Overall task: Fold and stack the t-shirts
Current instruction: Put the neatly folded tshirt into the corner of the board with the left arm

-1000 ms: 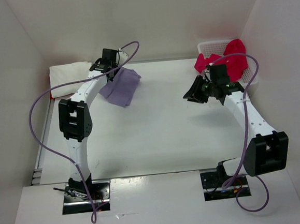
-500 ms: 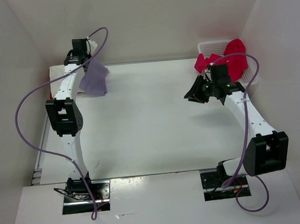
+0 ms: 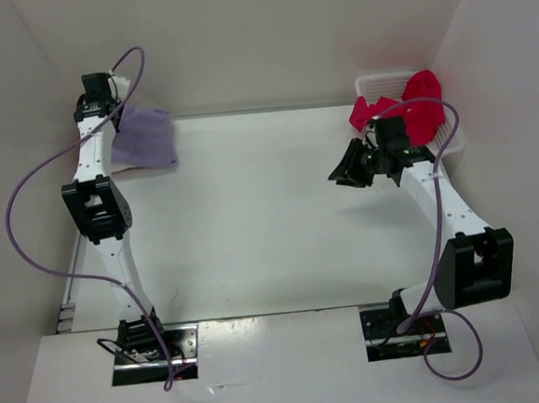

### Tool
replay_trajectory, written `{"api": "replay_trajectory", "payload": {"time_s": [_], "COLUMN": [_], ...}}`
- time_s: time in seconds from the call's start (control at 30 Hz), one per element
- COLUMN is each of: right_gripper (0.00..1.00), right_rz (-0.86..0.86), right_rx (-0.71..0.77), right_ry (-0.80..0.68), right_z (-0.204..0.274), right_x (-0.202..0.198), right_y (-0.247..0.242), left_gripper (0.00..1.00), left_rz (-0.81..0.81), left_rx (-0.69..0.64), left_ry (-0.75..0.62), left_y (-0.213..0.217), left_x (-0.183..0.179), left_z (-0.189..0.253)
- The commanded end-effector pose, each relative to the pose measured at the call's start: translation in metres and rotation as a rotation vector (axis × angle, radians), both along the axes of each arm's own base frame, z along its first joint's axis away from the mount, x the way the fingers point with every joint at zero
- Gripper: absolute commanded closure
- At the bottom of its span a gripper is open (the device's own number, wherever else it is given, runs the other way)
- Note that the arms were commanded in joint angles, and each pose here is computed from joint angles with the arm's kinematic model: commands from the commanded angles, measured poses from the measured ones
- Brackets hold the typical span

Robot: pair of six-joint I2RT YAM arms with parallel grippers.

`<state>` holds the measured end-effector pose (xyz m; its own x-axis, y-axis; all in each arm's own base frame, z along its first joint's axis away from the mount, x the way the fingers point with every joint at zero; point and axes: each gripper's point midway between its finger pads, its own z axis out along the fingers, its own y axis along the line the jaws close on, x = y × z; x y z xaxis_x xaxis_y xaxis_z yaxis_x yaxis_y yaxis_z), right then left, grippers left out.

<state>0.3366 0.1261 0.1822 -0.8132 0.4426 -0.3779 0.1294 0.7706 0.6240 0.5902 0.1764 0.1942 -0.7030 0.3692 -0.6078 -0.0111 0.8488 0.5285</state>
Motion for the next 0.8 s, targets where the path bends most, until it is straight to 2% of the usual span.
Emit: {"api": "replay_trajectory", "payload": {"time_s": [0.0, 0.23, 0.27, 0.47, 0.5, 0.63, 0.7, 0.73, 0.77], "right_gripper": [0.63, 0.6, 0.59, 0.54, 0.49, 0.37, 0.32, 0.22, 0.22], "right_rz": [0.024, 0.036, 0.036, 0.042, 0.042, 0.034, 0.025, 0.011, -0.01], "right_rx": [0.009, 0.009, 0.009, 0.016, 0.016, 0.008, -0.036, -0.052, -0.098], "right_ry": [-0.006, 0.009, 0.009, 0.009, 0.009, -0.005, -0.019, -0.014, -0.032], "right_z": [0.01, 0.009, 0.009, 0.01, 0.01, 0.018, 0.027, 0.028, 0.032], "right_x": [0.003, 0.001, 0.001, 0.002, 0.002, 0.011, 0.016, 0.019, 0.023], "right_y": [0.001, 0.002, 0.002, 0.003, 0.003, 0.002, -0.004, -0.007, -0.015], "left_gripper": [1.0, 1.0, 1.0, 1.0, 0.91, 0.42, 0.33, 0.28, 0.08], "left_rz": [0.027, 0.14, 0.153, 0.165, 0.155, 0.166, 0.186, 0.196, 0.196], "left_rx": [-0.029, -0.051, -0.043, -0.027, -0.038, -0.08, -0.063, -0.061, -0.061], "left_ry": [0.004, 0.031, -0.005, -0.014, 0.001, 0.01, 0.014, 0.004, 0.004], "left_y": [0.011, 0.066, 0.075, 0.085, 0.082, 0.082, 0.086, 0.092, 0.092], "left_x": [0.007, 0.002, 0.002, 0.005, 0.003, 0.0, -0.003, -0.005, -0.005], "left_z": [-0.019, -0.044, -0.026, -0.025, -0.027, -0.035, -0.034, -0.03, -0.03]}}
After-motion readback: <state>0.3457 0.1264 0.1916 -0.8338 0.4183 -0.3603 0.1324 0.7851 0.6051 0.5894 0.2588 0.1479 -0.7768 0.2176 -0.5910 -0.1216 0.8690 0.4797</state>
